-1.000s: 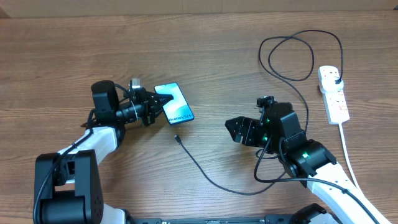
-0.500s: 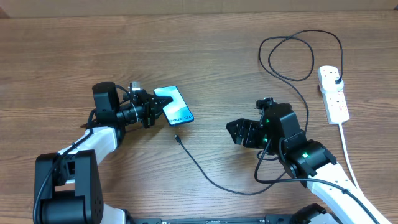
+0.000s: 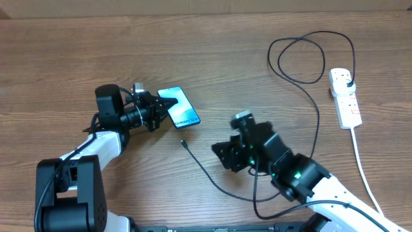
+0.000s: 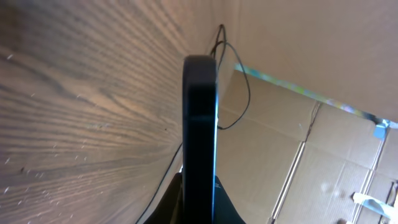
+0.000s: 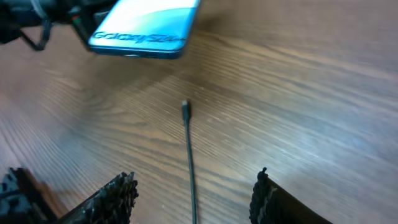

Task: Plug charger to phone and switch on socket
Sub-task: 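Move the right gripper down toward the cable's USB-C plug, then grasp the black cable near its plug with the right gripper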

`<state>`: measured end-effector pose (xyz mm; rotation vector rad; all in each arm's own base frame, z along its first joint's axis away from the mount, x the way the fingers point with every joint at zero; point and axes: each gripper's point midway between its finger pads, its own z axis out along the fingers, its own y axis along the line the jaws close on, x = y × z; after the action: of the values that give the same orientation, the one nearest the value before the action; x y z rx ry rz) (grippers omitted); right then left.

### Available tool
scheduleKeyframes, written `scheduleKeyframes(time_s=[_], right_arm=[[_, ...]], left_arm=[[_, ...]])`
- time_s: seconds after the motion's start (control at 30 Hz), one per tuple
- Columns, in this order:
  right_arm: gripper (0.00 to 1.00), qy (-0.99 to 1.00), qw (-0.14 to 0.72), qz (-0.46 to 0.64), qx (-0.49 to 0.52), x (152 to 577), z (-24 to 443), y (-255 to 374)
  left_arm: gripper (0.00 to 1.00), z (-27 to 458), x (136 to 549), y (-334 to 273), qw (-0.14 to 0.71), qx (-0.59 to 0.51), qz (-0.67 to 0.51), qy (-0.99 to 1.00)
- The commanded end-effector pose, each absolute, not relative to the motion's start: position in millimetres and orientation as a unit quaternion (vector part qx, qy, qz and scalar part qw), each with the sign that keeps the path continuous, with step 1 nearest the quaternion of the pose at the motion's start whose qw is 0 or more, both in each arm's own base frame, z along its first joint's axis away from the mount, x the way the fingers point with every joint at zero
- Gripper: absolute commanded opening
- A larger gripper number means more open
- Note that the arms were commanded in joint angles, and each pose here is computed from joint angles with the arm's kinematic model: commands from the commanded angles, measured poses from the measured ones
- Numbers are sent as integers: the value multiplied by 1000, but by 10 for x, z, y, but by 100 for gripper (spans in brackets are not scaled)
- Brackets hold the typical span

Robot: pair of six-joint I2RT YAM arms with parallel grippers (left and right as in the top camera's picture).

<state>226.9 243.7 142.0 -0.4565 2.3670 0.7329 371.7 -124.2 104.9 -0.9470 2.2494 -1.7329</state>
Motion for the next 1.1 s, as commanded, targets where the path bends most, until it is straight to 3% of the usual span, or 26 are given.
scheduleKeyframes(time_s=[0.0,0.5,1.07], right_arm=[[59,890,325,247,-203,2275,1343,2552],[56,899,296,207,-248,2546,949,3121],[57,893,296,173,-291,2509,605,3362]], left_arm=[[4,1260,3831,-1106,115,-293,-589,744],[4,1898,4158,-791,169,-198,-634,728],[4,1350,4262,-786,118,-221,-634,732]])
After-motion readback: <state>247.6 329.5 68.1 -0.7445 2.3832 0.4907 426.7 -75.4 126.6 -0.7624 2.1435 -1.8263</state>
